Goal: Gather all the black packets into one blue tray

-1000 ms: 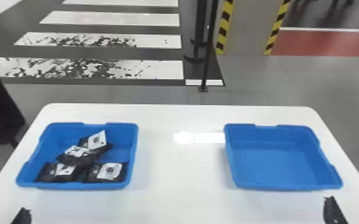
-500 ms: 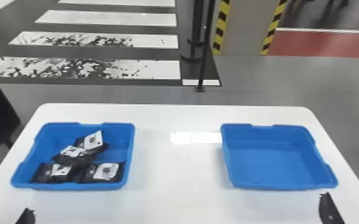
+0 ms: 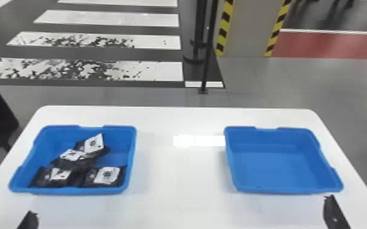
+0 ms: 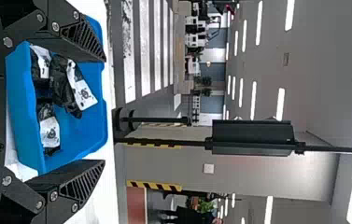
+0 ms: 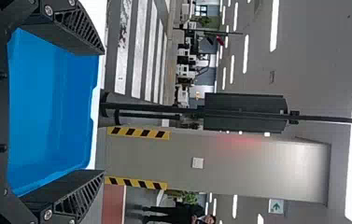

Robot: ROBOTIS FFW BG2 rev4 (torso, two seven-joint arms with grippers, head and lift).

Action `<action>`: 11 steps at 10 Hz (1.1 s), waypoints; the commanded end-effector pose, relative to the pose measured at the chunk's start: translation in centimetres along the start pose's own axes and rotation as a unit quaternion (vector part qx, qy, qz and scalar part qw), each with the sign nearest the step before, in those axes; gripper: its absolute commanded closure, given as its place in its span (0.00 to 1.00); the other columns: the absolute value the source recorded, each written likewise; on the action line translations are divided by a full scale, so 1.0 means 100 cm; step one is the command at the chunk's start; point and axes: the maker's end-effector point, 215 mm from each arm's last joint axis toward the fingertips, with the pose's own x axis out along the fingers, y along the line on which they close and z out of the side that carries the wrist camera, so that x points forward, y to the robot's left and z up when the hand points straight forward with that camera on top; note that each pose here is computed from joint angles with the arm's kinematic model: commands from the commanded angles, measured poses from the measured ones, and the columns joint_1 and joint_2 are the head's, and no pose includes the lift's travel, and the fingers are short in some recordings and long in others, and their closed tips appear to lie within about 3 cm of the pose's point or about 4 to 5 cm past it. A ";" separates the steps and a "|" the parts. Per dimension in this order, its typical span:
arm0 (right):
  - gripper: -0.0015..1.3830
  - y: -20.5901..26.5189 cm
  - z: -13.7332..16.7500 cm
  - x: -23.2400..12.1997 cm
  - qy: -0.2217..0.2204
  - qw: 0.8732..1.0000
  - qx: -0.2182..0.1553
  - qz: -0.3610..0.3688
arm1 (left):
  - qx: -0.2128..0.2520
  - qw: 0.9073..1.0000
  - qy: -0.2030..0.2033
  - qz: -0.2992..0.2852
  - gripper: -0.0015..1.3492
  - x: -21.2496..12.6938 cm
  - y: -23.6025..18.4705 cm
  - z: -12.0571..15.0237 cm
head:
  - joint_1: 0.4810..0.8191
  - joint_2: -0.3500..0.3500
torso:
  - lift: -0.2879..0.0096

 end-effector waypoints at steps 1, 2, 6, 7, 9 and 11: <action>0.09 0.000 0.000 0.000 0.000 1.000 0.001 -0.002 | -0.001 1.000 0.000 -0.002 0.21 0.001 -0.002 0.000 | 0.63 0.42 | 0.60; 0.09 0.000 0.000 -0.001 0.000 1.000 0.001 -0.001 | -0.003 1.000 0.002 -0.004 0.21 0.001 -0.003 -0.002 | 0.63 0.41 | 0.60; 0.09 0.002 0.006 0.001 -0.005 1.000 -0.003 0.001 | -0.002 1.000 -0.002 -0.008 0.21 0.006 -0.006 0.000 | 0.63 0.40 | 0.60; 0.09 0.002 0.006 0.001 -0.005 1.000 -0.003 0.001 | -0.001 1.000 -0.002 -0.008 0.21 0.006 -0.005 0.000 | 0.63 0.40 | 0.60; 0.09 0.002 0.007 0.001 -0.005 1.000 -0.003 0.001 | 0.007 1.000 -0.002 -0.001 0.21 0.005 0.001 0.002 | 0.63 0.41 | 0.60; 0.09 0.002 0.008 0.001 -0.005 1.000 -0.006 0.002 | 0.034 0.999 0.000 0.008 0.21 0.003 0.014 0.006 | 0.63 0.42 | 0.60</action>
